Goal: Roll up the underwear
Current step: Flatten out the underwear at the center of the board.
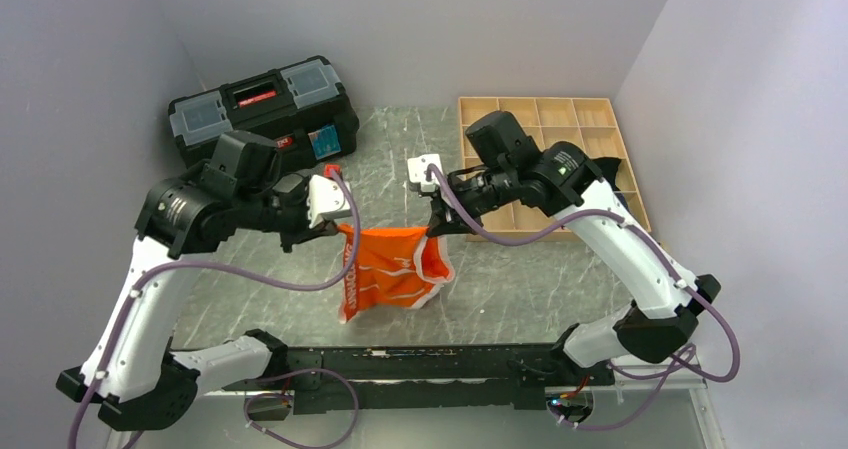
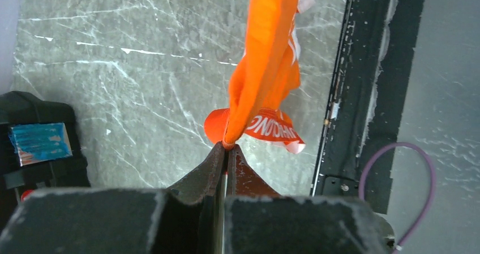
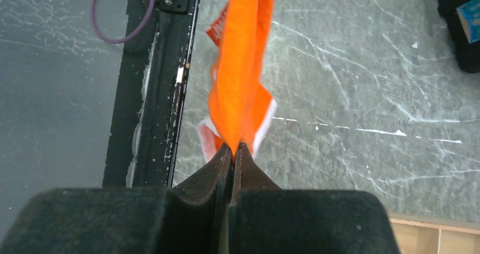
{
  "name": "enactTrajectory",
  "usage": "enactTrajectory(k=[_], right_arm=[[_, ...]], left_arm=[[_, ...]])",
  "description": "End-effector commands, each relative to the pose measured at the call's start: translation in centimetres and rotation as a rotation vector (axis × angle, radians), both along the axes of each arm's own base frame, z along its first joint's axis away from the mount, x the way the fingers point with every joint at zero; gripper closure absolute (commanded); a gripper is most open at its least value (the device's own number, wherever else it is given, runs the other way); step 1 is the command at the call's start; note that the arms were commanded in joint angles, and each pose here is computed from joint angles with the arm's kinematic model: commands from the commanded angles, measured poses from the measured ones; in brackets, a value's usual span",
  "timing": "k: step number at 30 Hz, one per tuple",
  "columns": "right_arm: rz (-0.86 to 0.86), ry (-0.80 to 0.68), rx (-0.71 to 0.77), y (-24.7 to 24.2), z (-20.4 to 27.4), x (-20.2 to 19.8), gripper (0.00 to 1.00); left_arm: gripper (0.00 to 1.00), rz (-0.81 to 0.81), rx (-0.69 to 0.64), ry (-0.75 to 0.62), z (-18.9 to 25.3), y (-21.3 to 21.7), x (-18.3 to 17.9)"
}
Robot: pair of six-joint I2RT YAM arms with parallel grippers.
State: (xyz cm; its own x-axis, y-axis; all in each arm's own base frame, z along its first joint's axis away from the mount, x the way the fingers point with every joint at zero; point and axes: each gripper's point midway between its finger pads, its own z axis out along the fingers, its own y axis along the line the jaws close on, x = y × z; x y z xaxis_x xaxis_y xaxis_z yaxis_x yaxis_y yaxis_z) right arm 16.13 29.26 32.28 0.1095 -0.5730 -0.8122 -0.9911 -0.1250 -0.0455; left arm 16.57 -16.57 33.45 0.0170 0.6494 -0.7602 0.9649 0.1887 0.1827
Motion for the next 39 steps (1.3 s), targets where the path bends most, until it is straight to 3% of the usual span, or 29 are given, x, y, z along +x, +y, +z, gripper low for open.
enactTrajectory(k=[1, 8, 13, 18, 22, 29, 34, 39], right_arm=[[-0.004, -0.01, 0.052, -1.2, 1.9, -0.9, 1.0], [-0.086, -0.062, 0.044, -1.4, 3.4, 1.5, 1.0], [-0.211, -0.184, 0.038, -1.8, 5.4, 5.1, 1.0], [-0.287, -0.277, 0.068, -2.2, 8.2, 7.2, 1.0], [-0.235, -0.262, 0.088, -2.3, 8.9, 5.7, 1.0], [-0.091, -0.209, 0.116, -2.7, 8.5, 0.9, 1.0], [-0.018, -0.172, 0.174, -2.5, 10.0, -1.7, 1.0], [-0.072, -0.167, 0.132, -1.9, 8.8, 0.1, 1.0]], left_arm=[[1.0, 0.023, -0.002, 0.016, 1.0, 1.0, -2.0], [1.0, 0.12, 0.043, -0.051, 1.5, 1.2, 1.7], [1.0, 0.303, 0.019, -0.206, 3.6, 1.5, 7.0], [1.0, 0.424, -0.055, -0.29, 6.4, 1.5, 9.8], [1.0, 0.35, -0.09, -0.274, 6.6, 0.7, 8.4], [1.0, 0.079, -0.116, -0.18, 4.6, -0.9, 2.0], [1.0, -0.05, -0.197, -0.142, 6.9, -1.3, -2.5], [1.0, 0.01, -0.145, -0.141, 4.8, -1.1, -0.7]])
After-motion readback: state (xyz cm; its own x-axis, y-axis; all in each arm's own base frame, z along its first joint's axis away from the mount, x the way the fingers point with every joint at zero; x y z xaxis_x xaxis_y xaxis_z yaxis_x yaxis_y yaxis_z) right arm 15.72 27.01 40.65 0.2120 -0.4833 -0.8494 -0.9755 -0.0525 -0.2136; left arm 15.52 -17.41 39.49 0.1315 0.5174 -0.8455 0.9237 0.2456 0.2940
